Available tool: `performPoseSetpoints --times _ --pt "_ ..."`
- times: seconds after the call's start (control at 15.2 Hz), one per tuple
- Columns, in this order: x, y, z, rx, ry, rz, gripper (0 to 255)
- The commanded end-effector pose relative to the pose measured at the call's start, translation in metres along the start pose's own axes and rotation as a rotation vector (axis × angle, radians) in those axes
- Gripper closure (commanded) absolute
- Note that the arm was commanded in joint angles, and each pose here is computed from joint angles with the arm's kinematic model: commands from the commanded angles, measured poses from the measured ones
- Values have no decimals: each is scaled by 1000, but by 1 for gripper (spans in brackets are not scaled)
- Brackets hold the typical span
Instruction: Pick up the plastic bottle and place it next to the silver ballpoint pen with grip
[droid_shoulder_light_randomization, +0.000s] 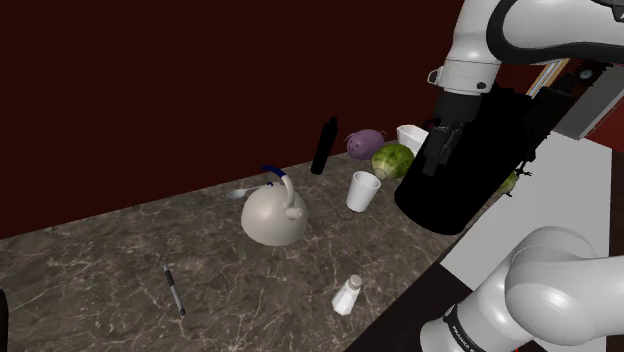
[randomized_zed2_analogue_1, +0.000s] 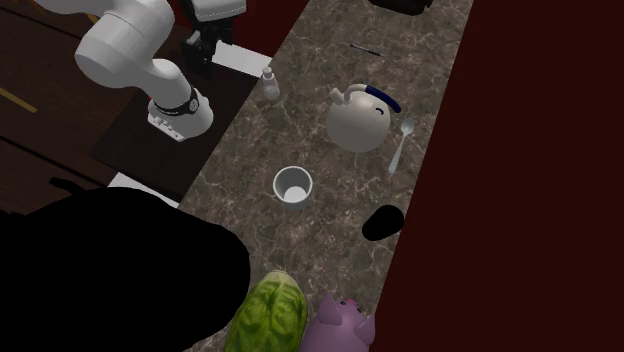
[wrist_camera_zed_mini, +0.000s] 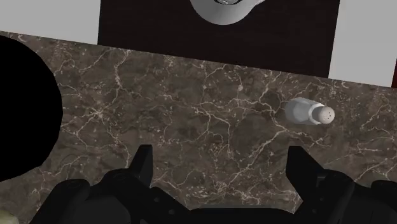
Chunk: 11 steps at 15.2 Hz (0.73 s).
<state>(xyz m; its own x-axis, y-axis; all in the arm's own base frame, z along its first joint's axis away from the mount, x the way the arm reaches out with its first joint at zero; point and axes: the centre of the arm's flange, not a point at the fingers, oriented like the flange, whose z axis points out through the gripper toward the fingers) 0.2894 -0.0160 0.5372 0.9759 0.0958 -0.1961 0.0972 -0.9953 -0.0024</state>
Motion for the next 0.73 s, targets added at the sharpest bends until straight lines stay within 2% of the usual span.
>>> performPoseSetpoints --times 0.0,0.66 --pt "0 0 0 0 0 0 0" --pt "111 31 20 19 105 152 0"
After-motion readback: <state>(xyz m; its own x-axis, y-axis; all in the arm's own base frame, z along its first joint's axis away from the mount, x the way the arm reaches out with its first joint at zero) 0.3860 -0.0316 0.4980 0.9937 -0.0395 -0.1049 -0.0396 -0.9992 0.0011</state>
